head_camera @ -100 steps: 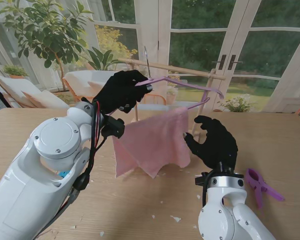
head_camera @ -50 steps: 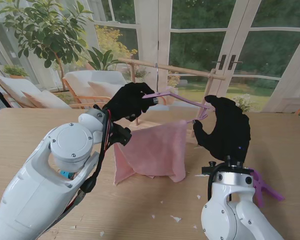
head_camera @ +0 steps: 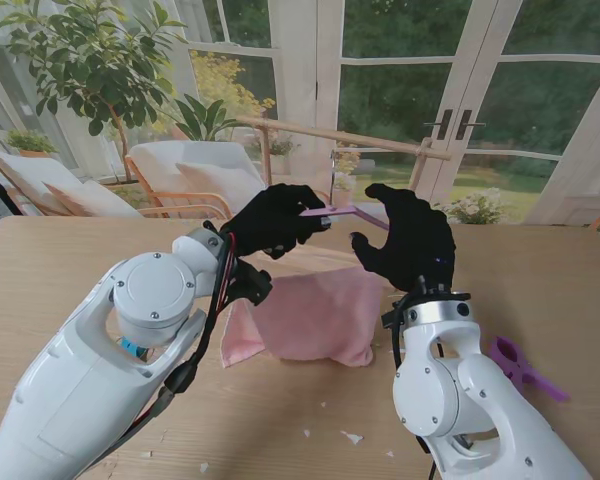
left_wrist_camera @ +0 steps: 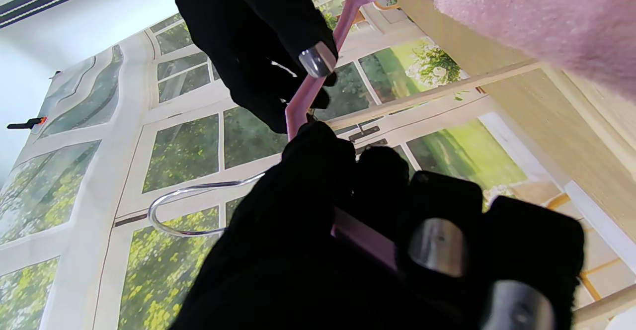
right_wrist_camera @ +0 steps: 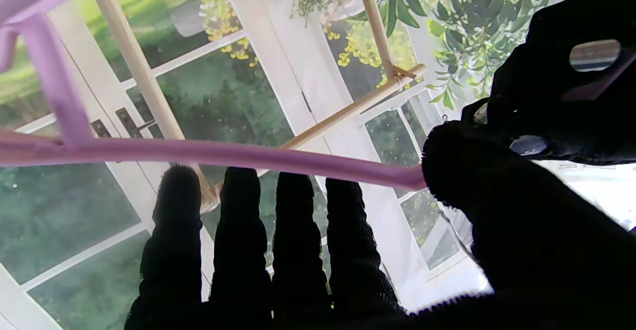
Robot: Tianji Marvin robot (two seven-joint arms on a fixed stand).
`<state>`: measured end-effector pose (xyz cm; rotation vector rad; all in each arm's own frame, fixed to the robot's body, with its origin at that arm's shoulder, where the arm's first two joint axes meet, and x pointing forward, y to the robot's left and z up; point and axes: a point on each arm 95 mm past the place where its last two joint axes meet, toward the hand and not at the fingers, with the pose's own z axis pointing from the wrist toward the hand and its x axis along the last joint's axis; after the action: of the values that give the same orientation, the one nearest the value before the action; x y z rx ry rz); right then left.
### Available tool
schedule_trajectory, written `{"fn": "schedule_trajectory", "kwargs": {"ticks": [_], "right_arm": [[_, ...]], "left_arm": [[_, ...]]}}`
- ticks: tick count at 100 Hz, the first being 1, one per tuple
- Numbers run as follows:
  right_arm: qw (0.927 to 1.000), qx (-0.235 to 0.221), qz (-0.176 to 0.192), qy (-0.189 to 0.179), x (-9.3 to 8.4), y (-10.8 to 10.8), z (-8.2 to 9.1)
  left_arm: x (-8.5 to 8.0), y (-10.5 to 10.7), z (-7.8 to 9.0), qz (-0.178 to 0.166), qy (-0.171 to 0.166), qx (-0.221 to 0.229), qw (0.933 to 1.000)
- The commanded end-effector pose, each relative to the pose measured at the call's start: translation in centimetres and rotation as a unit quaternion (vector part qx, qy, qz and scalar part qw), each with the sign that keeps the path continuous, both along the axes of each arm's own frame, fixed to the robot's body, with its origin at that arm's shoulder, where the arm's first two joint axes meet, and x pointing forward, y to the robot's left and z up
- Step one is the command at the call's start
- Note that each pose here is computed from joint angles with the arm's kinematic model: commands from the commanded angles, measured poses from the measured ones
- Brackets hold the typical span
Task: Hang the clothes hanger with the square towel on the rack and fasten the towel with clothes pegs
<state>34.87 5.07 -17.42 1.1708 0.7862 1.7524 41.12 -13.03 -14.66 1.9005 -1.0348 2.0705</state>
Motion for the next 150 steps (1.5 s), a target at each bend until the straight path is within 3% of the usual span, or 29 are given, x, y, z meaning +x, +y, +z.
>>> {"fn": "schedule_trajectory", "kwargs": {"ticks": [1, 37, 53, 111, 150], "right_arm": [[1.0, 0.008, 0.003, 0.005, 0.0, 0.6, -0.2], [0.9997, 0.021, 0.012, 0.01, 1.1, 1.9, -0.2], [0.9999, 0.002, 0.007, 0.013, 1.4, 2.0, -0.2], [0.9995, -0.015, -0.017, -0.021, 1.7, 2.0, 0.7], [0.9968, -0.041, -0.054, -0.042, 2.1, 1.6, 0.7]], "left_arm": [[-0.1, -0.4, 0.2, -0.011, 0.001, -0.002, 0.9999], [0.1, -0.8, 0.1, -0.016, 0.005, -0.002, 0.9999], [0.0, -0.7, 0.2, -0.016, 0.004, -0.002, 0.9999], [-0.2, 0.1, 0.8, -0.014, -0.01, 0.026, 0.9995], [-0.2, 2.4, 2.6, -0.009, -0.076, 0.032, 0.9965]]}}
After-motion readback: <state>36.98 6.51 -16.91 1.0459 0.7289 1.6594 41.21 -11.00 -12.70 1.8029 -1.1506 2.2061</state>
